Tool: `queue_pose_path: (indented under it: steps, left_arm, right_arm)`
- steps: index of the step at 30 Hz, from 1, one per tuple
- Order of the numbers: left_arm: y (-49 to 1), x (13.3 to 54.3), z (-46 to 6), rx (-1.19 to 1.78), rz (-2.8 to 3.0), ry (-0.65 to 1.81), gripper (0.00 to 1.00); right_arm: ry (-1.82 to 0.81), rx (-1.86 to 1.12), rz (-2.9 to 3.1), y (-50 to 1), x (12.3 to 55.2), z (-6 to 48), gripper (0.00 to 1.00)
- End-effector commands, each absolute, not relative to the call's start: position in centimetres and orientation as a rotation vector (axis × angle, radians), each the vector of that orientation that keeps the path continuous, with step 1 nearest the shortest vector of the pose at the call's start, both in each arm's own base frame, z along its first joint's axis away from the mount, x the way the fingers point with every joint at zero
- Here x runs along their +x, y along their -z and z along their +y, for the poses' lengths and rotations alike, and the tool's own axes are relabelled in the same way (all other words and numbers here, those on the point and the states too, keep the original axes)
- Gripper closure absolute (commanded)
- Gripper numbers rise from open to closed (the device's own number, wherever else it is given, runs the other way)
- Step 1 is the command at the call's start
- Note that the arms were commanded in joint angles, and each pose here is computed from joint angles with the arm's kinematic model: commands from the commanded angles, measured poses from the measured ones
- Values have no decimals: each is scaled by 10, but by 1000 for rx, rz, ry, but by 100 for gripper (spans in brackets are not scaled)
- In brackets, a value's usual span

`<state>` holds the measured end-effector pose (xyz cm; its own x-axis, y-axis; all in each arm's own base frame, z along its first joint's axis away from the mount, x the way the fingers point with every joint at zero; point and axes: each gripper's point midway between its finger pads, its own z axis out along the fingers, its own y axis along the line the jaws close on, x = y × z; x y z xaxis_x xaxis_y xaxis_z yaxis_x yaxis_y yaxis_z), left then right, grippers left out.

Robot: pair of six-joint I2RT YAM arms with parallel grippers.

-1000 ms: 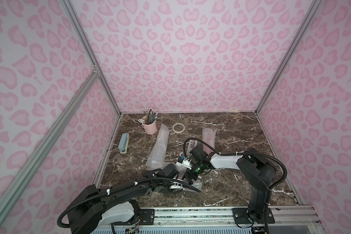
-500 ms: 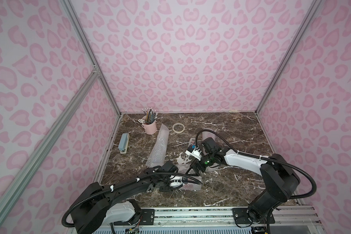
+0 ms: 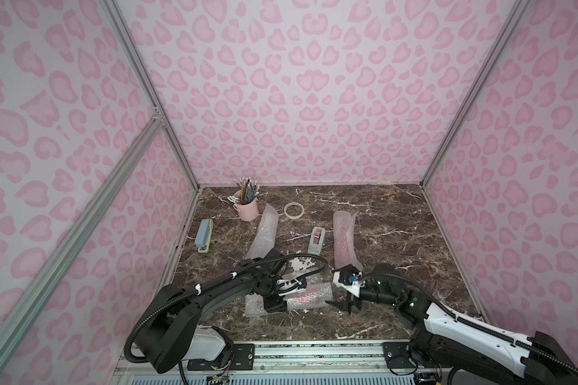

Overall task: Wrap wine bottles in bubble wrap
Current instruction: Wrap the wine bottle in bubble wrap.

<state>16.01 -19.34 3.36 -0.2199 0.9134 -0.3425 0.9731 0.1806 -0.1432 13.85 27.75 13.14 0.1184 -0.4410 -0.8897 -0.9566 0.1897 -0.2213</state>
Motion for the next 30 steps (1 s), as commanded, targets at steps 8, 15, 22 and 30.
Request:
queue_pose_path:
  steps: [8,15,22,30]
  left_arm:
    - [-33,150,-207,1753,2470,760,43]
    - [-32,150,-208,1751,2491,776,43]
    - [-35,150,-209,1741,2481,786,40]
    - [-42,146,-215,1740,2463,859,38]
  right_arm:
    - [-72,-1638,1124,-106,144,310,3]
    - [54,-1768,1082,-69,160,339,3]
    - [134,-1875,1161,-27,180,328,8]
    - [121,-1938,1232,-3,188,327,22]
